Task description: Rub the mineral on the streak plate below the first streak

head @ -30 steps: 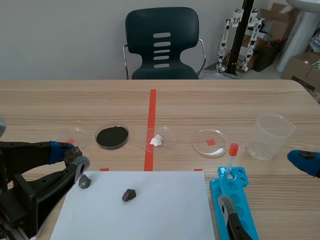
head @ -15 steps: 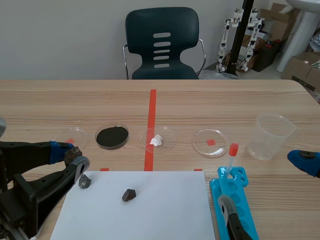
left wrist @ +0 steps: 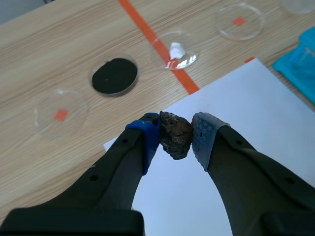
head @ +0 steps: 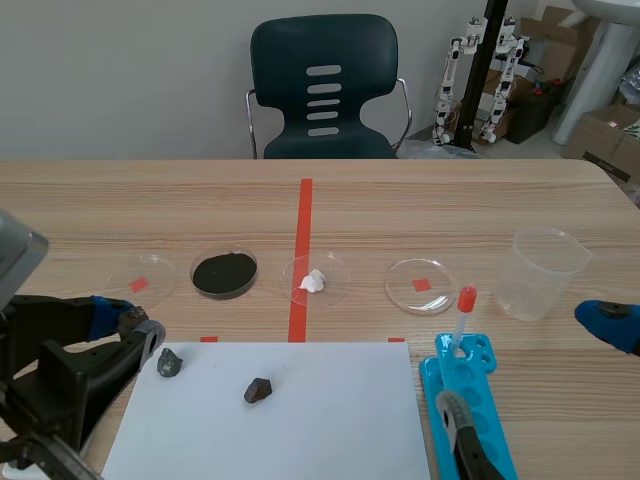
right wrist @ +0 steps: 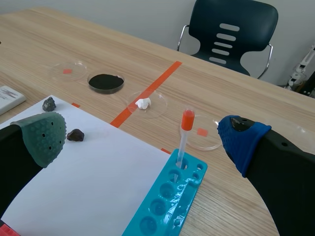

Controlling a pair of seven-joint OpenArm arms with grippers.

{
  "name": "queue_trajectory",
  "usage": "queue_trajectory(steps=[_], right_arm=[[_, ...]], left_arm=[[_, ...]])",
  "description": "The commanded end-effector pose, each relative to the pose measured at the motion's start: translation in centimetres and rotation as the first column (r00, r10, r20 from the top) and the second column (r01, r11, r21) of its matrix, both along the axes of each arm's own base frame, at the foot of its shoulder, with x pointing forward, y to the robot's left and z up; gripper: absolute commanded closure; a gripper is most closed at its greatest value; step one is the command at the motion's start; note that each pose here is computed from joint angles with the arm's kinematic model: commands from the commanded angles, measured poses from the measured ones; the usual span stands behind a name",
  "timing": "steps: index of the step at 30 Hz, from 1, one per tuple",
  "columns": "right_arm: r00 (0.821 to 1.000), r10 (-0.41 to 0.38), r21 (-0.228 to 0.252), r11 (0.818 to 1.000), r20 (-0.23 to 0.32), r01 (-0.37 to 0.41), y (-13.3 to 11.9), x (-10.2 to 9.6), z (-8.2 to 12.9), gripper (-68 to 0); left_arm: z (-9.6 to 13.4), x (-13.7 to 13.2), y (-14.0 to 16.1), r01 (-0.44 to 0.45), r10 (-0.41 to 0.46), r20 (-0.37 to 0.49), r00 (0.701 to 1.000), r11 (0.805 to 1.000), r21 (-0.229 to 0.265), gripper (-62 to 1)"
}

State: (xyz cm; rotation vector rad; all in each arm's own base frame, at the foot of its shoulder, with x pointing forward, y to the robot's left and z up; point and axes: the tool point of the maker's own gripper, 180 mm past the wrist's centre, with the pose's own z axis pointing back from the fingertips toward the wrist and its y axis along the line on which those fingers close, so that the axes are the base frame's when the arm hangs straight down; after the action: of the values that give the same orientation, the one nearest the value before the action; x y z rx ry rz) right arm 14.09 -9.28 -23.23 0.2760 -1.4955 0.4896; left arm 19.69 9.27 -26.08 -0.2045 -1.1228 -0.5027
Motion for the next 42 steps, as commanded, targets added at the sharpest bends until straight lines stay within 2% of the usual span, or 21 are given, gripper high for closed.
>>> queue_trajectory(steps=[1,5,9,11,14,16,20,23,29,31,34,38,42], right_arm=[[1.000,0.007,0.015,1.000,0.020,-0.007,0.1,0.1,0.6,-65.5],[1.000,0.007,0.015,1.000,0.020,-0.007,0.1,0.1,0.6,-65.5],[1.000,0.007,0.015,1.000,0.020,-0.007,0.1,0.1,0.6,-65.5],[1.000,0.007,0.015,1.000,0.021,-0.007,0.1,0.1,0.6,-65.5],[1.000,0.007,0.015,1.000,0.021,-0.007,0.1,0.1,0.6,-65.5],[1.000,0.007,0.015,1.000,0.021,-0.007,0.1,0.1,0.6,-65.5],[1.000,0.007,0.014,1.000,0.022,-0.007,0.1,0.1,0.6,-65.5],[1.000,0.007,0.014,1.000,0.022,-0.007,0.1,0.1,0.6,-65.5],[1.000,0.007,0.014,1.000,0.022,-0.007,0.1,0.1,0.6,-65.5],[1.000,0.007,0.014,1.000,0.022,-0.007,0.1,0.1,0.6,-65.5],[1.000,0.007,0.014,1.000,0.022,-0.007,0.1,0.1,0.6,-65.5],[1.000,0.007,0.014,1.000,0.022,-0.007,0.1,0.1,0.6,-65.5],[1.000,0.007,0.014,1.000,0.022,-0.007,0.1,0.1,0.6,-65.5]], left_arm=[[-0.6,0.5,0.5,-0.035,0.035,-0.025,0.999,0.999,0.005,-9.1],[-3.9,0.1,1.8,-0.073,0.082,-0.167,0.983,0.996,0.058,-9.1],[-7.0,-0.7,3.7,-0.124,0.155,-0.291,0.944,0.985,0.122,-9.1],[-8.6,-1.3,5.4,-0.181,0.233,-0.352,0.907,0.968,0.175,-9.1],[-10.3,-2.3,8.0,-0.259,0.352,-0.424,0.834,0.929,0.264,-9.1],[-11.0,-2.7,9.5,-0.294,0.409,-0.449,0.794,0.906,0.305,-9.1],[-11.8,-3.2,11.0,-0.319,0.459,-0.504,0.731,0.884,0.342,-9.1],[-12.0,-3.0,11.4,-0.334,0.473,-0.526,0.707,0.879,0.340,-9.1],[-12.8,-2.6,11.3,-0.354,0.472,-0.587,0.657,0.881,0.313,-9.1],[-13.2,-2.8,11.6,-0.353,0.479,-0.609,0.633,0.878,0.324,-9.1],[-13.4,-2.5,12.0,-0.357,0.491,-0.620,0.612,0.871,0.337,-9.1],[-13.1,-1.7,11.9,-0.369,0.484,-0.628,0.610,0.874,0.315,-9.1],[-12.6,-0.9,11.6,-0.374,0.467,-0.631,0.620,0.882,0.285,-9.1]])
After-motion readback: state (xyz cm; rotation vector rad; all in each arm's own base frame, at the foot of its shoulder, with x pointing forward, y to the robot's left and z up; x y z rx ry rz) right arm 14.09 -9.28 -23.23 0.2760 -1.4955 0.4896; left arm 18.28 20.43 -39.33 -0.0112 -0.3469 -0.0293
